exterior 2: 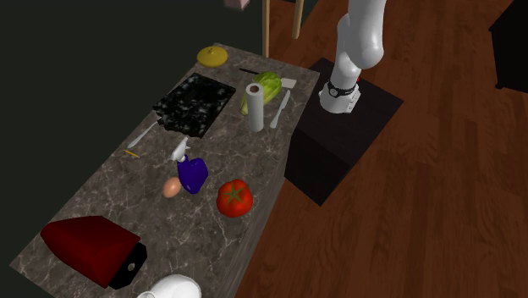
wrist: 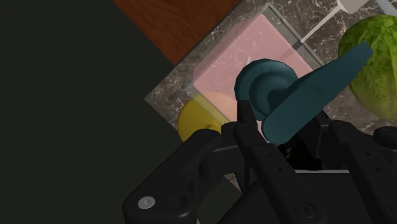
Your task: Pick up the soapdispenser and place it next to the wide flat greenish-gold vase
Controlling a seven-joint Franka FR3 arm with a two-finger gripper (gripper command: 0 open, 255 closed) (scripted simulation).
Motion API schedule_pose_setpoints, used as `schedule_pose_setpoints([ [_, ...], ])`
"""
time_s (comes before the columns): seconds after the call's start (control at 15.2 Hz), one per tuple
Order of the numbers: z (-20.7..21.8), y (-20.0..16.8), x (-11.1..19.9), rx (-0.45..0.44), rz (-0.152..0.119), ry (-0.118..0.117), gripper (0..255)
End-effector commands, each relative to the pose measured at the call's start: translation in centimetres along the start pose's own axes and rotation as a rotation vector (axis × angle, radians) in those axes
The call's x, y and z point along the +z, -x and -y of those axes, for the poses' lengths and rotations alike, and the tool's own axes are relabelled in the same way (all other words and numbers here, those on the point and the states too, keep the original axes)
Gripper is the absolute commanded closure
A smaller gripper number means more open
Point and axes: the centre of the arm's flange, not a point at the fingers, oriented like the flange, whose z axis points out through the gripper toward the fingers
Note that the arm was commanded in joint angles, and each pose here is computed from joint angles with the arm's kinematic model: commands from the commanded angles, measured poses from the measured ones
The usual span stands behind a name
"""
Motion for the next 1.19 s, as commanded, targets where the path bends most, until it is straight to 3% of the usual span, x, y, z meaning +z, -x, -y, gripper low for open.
schedule_pose_setpoints([
  [0.0,-0.4,0.0,0.8,-0.001,0.000,0.001,255],
  [1.12,-1.0,-1.3,9.7,-0.001,0.000,0.001,255],
])
